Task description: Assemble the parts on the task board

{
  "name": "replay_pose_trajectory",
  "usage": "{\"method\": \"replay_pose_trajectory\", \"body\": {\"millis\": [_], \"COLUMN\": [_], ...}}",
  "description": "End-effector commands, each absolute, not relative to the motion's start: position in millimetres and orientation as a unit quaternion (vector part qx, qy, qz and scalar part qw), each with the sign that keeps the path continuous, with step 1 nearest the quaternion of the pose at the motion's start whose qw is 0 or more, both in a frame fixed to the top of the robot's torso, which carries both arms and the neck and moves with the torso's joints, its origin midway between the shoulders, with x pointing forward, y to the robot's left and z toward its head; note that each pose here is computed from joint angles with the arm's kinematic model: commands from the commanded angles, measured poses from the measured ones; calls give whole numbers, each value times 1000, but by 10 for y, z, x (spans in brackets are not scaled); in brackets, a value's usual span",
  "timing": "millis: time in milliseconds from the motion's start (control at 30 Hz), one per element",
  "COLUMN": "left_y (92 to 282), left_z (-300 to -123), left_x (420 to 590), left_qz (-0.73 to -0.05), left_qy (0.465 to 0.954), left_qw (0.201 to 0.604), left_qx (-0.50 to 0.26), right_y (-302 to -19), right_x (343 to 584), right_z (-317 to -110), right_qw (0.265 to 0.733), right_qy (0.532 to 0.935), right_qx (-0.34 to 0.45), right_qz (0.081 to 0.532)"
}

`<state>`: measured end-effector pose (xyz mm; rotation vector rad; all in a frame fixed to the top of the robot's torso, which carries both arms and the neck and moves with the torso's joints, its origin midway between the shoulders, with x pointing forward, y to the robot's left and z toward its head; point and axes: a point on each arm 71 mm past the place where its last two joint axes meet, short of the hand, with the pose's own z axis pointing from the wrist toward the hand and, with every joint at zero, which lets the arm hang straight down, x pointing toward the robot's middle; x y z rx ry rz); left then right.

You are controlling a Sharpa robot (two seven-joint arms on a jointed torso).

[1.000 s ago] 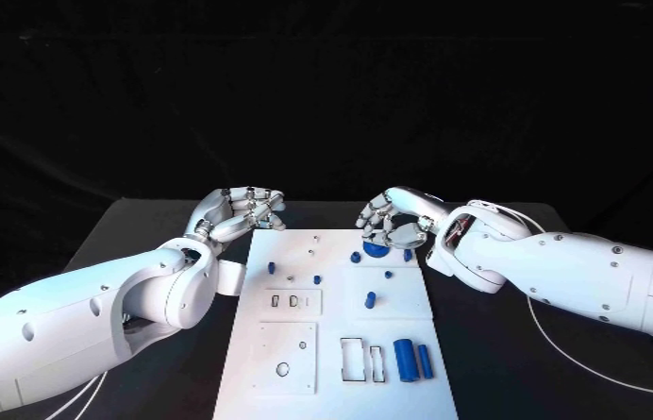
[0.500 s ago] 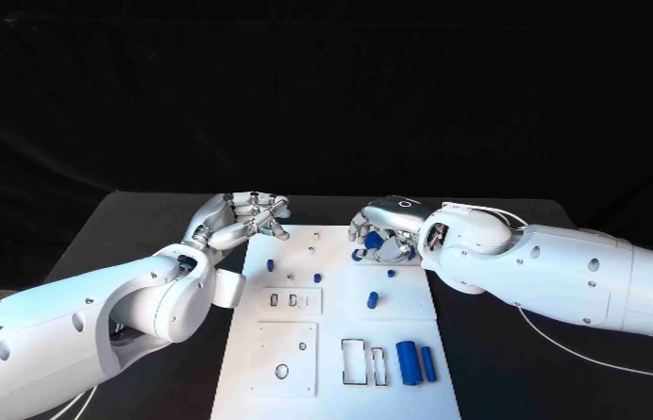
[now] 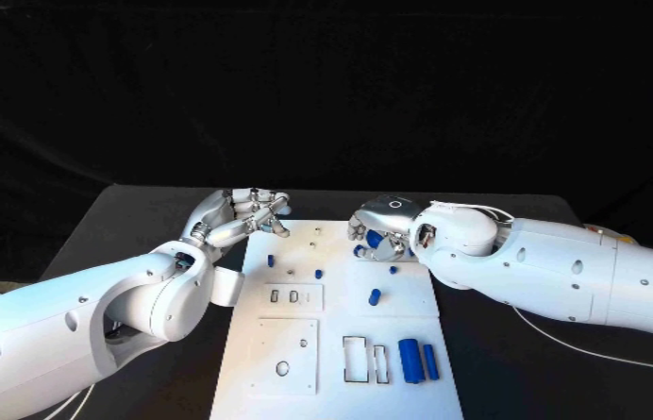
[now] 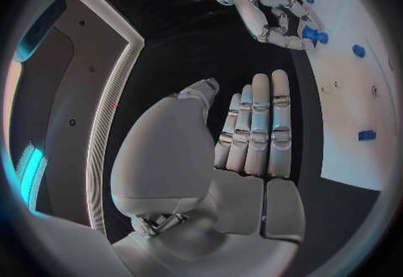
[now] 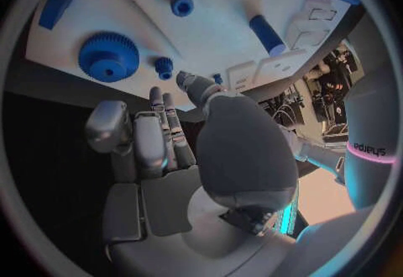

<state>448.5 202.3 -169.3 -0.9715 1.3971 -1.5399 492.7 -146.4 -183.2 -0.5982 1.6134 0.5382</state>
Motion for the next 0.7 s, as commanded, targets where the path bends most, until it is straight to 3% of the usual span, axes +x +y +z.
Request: {"method": "replay_pose_trajectory", "body": {"millis": [33, 700], "left_y": [1990, 1998], "left_z": [-1668, -1645], "left_x": [4472, 4480], "left_qz": [-621, -621], "left_qy": [557, 557], "left_qw": [402, 401], "left_qx": [-378, -379], "right_y": [-1466, -1480], "right_x": [4945, 4965], "right_z": [-1861, -1923], "right_qw": [620, 611], "right_qy": [704, 711], "right_qx": [-278, -276], "right_qz": [207, 209]}}
